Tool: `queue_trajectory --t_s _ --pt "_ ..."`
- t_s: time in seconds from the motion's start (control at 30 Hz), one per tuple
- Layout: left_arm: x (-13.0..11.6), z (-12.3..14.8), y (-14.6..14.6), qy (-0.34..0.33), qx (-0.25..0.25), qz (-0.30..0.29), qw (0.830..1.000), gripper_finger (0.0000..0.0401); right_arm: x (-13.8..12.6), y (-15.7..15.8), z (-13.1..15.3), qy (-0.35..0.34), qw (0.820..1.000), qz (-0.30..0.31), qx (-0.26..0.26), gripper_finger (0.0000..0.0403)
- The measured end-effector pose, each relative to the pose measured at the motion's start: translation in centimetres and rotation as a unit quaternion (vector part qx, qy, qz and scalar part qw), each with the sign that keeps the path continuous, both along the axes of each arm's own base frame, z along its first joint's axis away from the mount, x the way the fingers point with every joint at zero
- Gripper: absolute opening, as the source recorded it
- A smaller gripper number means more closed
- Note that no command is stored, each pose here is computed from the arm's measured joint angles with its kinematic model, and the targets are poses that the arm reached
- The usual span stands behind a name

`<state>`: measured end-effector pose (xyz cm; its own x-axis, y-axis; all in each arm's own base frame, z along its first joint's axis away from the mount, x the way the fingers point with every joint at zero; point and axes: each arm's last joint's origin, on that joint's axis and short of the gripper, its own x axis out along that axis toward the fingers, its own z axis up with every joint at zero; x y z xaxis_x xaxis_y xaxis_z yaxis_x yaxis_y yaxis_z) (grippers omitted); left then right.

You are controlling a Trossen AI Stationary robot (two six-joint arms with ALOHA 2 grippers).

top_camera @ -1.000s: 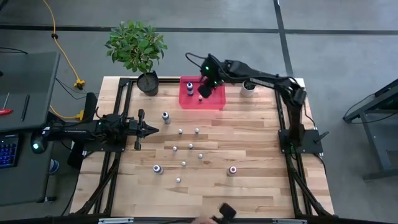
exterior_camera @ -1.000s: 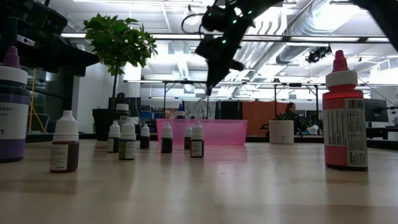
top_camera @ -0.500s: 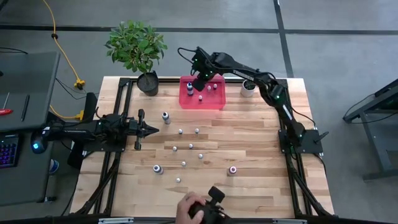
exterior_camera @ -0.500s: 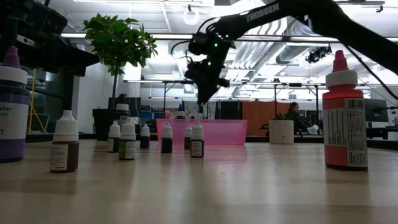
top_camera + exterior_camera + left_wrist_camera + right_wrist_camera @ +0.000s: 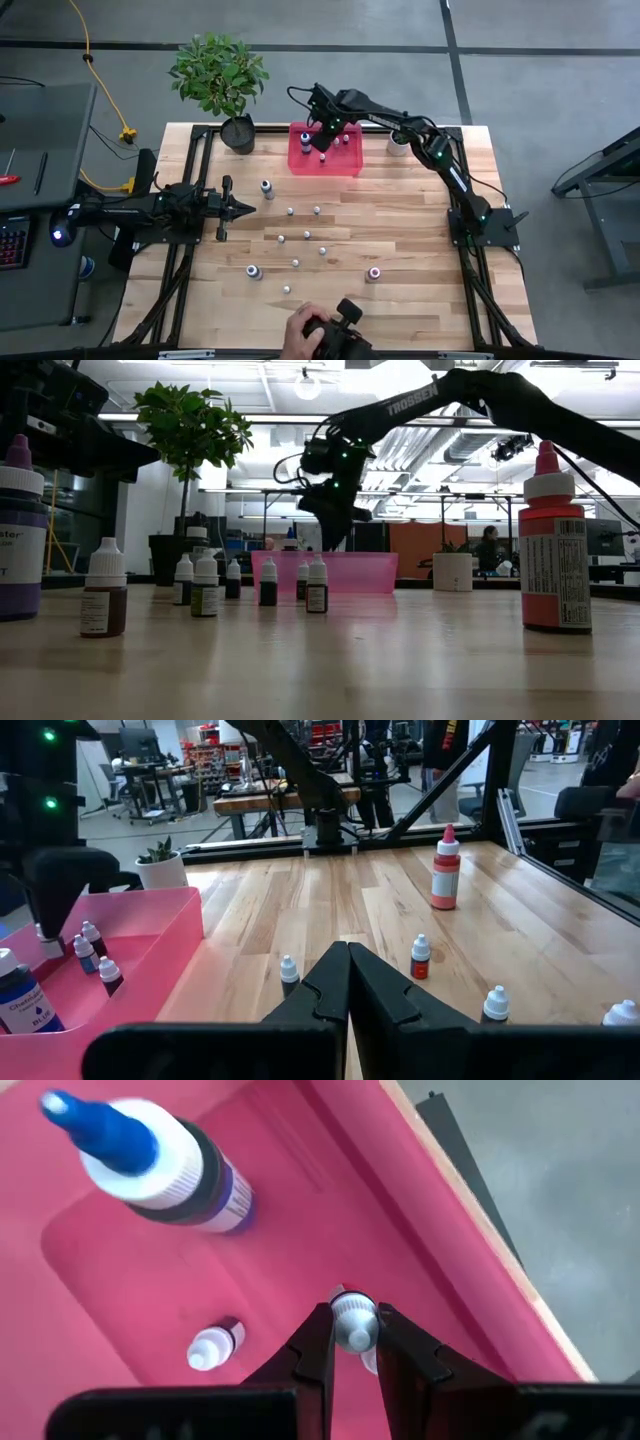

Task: Pick & Place food coloring
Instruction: Put the small red food coloring bottle into the red bin

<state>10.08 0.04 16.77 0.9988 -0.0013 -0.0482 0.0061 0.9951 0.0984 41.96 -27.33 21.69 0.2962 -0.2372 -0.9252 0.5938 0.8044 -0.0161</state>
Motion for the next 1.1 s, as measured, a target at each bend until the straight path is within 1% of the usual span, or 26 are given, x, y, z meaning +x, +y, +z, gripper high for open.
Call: queue_trajectory --t_s 0.3,0.5,0.67,0.93,1.1 --pt "0.0 0.0 0.0 0.000 0.000 0.000 1.000 0.0000 0.0 -0.1 0.1 0.001 1.000 0.003 -0.009 0.0045" --pt "0.0 0.0 0.0 0.000 0.000 0.000 1.000 0.0000 0.3 -0.3 -1.4 0.011 1.000 0.003 0.005 0.0045" --pt "0.0 0.0 0.0 0.000 0.000 0.000 1.000 0.0000 0.3 -0.3 -1.5 0.008 1.000 0.004 0.010 0.0045" --pt "0.0 0.0 0.0 0.000 0.000 0.000 1.000 0.0000 0.4 -0.6 -3.1 0.018 1.000 0.003 0.024 0.0045" --pt "0.0 0.0 0.0 0.000 0.000 0.000 1.000 0.0000 0.4 -1.0 -3.1 0.013 1.000 0.001 0.022 0.0047"
